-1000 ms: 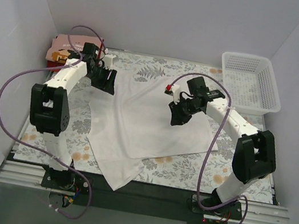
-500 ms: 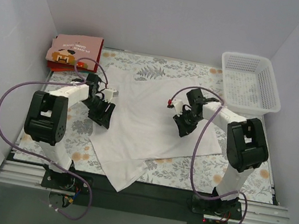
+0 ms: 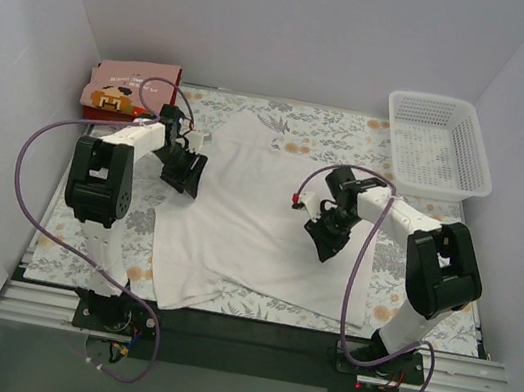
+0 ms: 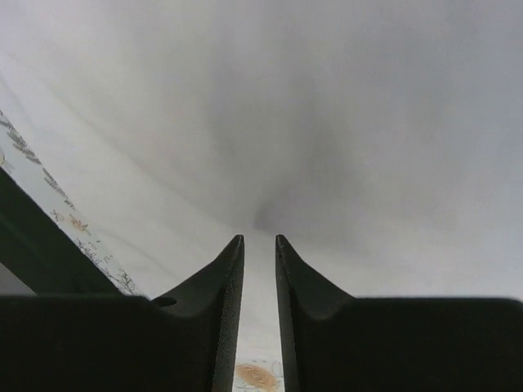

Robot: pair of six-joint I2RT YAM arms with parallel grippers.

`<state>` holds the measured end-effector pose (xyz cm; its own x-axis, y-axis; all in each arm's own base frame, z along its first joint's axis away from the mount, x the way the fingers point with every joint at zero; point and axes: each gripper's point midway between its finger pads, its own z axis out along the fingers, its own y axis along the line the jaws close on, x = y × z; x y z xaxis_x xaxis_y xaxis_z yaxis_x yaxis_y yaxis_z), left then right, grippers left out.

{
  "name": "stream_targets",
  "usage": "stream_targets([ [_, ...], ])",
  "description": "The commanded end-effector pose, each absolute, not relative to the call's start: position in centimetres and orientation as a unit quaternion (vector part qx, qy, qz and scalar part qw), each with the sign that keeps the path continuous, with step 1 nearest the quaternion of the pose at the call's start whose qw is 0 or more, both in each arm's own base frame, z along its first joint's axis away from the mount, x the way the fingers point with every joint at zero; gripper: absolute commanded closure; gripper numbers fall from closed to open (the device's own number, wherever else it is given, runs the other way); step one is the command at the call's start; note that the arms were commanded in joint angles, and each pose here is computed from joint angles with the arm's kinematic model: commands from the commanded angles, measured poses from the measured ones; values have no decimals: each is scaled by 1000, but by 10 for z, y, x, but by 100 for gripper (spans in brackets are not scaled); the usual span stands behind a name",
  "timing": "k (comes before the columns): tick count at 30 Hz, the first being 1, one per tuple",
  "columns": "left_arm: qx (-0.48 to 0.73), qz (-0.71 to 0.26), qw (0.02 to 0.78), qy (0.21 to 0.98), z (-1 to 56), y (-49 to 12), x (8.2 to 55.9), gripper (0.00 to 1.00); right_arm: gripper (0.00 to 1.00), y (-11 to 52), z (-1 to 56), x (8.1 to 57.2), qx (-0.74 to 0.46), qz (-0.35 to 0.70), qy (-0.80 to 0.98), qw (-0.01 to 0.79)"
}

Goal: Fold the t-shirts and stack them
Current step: Flatten the tshirt out

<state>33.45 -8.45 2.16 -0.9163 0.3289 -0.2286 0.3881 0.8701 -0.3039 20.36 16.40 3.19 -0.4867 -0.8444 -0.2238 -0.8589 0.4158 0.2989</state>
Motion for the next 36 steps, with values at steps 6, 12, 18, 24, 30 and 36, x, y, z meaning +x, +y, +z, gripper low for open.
stream_targets([
  [6,182,-158,166,956,52,-67,395,48,72,133,59,297,-436,136,884,98],
  [12,188,-136,131,964,32,-55,337,48,73,113,36,316,-393,139,905,80],
  [18,179,-127,77,973,9,-46,268,48,73,100,1,334,-390,99,914,59],
  [24,187,-112,72,973,13,-39,236,48,75,89,-17,362,-375,76,922,60],
  [30,211,-135,151,956,58,-52,282,37,67,111,36,366,-384,135,904,131],
  [36,225,-197,300,906,158,-88,403,28,55,107,113,411,-321,168,899,247],
])
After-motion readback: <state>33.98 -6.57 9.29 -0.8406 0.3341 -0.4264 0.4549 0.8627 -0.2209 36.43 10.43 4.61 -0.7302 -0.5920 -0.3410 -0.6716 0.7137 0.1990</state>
